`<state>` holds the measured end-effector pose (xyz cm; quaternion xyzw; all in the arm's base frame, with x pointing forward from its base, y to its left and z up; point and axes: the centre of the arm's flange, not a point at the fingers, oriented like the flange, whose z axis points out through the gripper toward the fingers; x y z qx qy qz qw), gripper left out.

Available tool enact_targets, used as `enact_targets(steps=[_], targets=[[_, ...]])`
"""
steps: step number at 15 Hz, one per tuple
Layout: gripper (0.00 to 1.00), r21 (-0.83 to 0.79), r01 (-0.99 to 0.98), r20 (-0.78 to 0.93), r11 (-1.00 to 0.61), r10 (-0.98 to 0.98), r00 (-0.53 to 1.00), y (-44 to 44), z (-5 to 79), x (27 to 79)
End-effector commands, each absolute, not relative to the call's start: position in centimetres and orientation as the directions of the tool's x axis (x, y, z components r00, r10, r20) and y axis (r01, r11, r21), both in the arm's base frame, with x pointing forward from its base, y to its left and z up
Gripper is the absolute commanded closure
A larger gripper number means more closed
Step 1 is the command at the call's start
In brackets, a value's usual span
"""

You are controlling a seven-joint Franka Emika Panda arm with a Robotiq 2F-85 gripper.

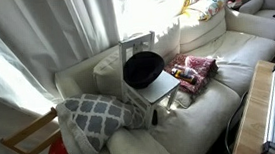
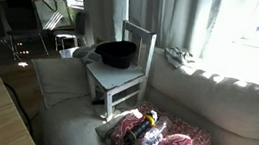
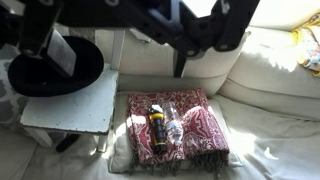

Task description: Put the grey towel in the black hat and put the red towel

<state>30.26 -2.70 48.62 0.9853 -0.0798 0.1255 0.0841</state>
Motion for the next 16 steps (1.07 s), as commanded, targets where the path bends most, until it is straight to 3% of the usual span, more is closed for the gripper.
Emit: enact_targets(steps=[1,9,16], targets=[[0.00,0.146,-0.178,0.255,-0.973,-0.137,0.957,-2.7,48.3,30.2],[0.00,0.147,-0.177,0.245,-0.973,-0.137,0.960,-2.7,47.8,30.1],[0.00,0.138,-0.102,0.233,-0.985,-0.068,0.970,-2.9,45.0,41.7]])
